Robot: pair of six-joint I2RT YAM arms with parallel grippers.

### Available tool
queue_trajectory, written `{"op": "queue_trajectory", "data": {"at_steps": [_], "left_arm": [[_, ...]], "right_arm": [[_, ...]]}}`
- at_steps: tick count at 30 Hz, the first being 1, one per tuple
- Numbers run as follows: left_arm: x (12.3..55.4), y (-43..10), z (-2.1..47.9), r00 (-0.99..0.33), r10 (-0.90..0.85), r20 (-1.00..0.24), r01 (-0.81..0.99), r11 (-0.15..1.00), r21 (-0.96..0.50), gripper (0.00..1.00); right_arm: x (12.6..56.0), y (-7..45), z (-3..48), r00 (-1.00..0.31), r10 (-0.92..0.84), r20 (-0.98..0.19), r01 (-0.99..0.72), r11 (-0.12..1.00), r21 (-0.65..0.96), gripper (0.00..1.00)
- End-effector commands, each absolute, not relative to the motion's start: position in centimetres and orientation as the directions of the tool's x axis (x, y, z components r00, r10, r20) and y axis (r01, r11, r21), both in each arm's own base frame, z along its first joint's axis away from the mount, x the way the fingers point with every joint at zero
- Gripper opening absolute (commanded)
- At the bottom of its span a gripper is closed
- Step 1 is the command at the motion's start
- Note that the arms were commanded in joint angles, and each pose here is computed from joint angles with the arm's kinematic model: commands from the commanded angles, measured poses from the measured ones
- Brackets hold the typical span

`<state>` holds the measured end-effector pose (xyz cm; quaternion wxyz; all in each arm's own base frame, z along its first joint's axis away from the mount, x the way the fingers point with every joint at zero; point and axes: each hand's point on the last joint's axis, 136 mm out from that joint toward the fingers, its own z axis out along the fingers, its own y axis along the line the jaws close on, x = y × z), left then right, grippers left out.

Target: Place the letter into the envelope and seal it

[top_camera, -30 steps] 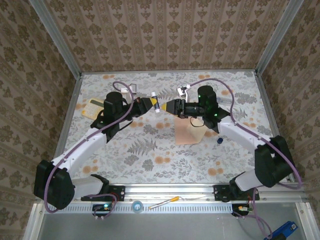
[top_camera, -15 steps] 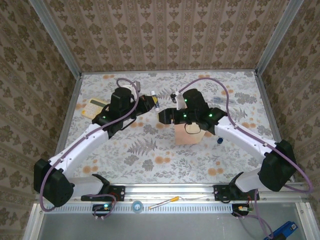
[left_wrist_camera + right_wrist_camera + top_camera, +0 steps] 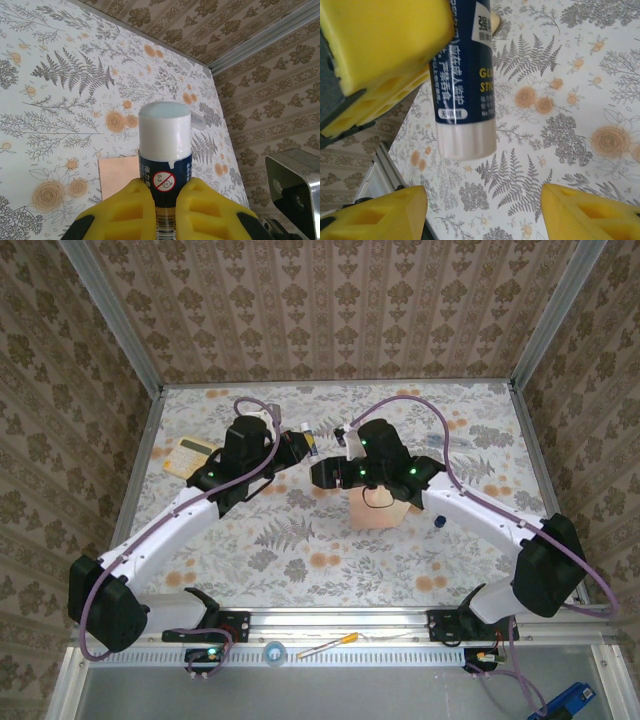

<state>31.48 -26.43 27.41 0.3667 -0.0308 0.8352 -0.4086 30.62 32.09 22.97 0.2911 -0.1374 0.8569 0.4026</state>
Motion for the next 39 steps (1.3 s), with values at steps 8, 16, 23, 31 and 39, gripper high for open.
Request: {"op": "queue_trajectory", "data": {"at_steps": [8, 16, 23, 31, 39], "left_arm": [[31.4, -27.1, 28.4, -0.729, -0.376, -0.572, 0.264, 0.616, -0.742, 0.07], [31.4, -27.3, 28.6, -0.735, -0.389, -0.556, 0.262, 0.594, -0.761, 0.08], [31.4, -27.3, 28.6, -0.736, -0.400, -0.546, 0.258, 0.580, -0.773, 0.08], [31.5, -27.2, 28.8, -0.738, -0.410, -0.536, 0.257, 0.563, -0.786, 0.08], [31.1, -27.4, 28.7, -0.751, -0.406, -0.520, 0.277, 0.521, -0.808, 0.07]], "right_arm": [[31.6, 33.0, 24.9, -0.786, 0.051, -0.616, -0.495, 0.545, 0.677, 0.57], [31.9, 32.9, 25.0, -0.794, 0.070, -0.603, -0.489, 0.515, 0.704, 0.45], [32.0, 32.7, 24.8, -0.802, 0.086, -0.591, -0.481, 0.496, 0.723, 0.39], [32.1, 32.3, 25.3, -0.808, 0.113, -0.578, -0.473, 0.460, 0.751, 0.32], [32.4, 31.4, 26.8, -0.828, 0.176, -0.533, -0.462, 0.324, 0.825, 0.29]]}}
